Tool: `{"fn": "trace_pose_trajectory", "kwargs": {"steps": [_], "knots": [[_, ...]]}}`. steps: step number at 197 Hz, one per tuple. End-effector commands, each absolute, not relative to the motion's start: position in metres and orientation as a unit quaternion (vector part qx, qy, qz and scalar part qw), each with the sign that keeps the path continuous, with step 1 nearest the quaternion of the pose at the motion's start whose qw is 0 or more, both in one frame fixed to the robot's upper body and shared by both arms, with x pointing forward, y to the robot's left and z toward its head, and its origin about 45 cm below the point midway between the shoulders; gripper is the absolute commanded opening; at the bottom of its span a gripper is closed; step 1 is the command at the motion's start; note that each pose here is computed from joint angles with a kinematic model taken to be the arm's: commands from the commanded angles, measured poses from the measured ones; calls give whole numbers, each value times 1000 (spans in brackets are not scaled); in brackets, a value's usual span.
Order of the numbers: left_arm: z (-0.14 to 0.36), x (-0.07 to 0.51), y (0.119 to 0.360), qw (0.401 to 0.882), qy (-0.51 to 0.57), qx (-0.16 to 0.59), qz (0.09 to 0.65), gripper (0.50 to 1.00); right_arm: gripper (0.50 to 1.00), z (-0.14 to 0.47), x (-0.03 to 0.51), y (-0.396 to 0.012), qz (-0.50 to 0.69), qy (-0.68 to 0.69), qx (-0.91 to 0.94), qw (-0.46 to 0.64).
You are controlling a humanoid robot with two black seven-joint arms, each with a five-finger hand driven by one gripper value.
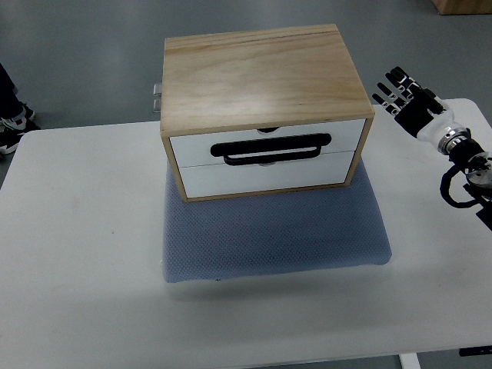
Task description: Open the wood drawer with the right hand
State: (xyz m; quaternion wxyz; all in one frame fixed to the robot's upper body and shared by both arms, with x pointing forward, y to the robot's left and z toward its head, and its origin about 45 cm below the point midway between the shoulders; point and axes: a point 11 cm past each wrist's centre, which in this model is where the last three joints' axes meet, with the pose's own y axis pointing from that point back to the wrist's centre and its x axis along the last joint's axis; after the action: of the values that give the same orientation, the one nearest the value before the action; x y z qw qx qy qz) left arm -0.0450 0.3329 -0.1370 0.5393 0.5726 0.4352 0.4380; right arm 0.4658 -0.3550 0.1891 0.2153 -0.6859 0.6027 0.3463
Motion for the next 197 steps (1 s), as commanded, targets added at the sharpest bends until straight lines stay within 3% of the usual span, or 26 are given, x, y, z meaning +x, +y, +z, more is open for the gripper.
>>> {"fn": "trace_pose_trajectory", "kwargs": {"steps": [1,101,197], "knots": [[-137,-45,334,539,434,574,439,1000,944,186,467,-345,352,597,-688,215],[-137,-39,339,537,427,576,445,1000,944,194,468,-358,341,606,-687,211],[-137,-39,338,537,428,575,445,1000,944,224,459,-427,259,650,-698,150]]}}
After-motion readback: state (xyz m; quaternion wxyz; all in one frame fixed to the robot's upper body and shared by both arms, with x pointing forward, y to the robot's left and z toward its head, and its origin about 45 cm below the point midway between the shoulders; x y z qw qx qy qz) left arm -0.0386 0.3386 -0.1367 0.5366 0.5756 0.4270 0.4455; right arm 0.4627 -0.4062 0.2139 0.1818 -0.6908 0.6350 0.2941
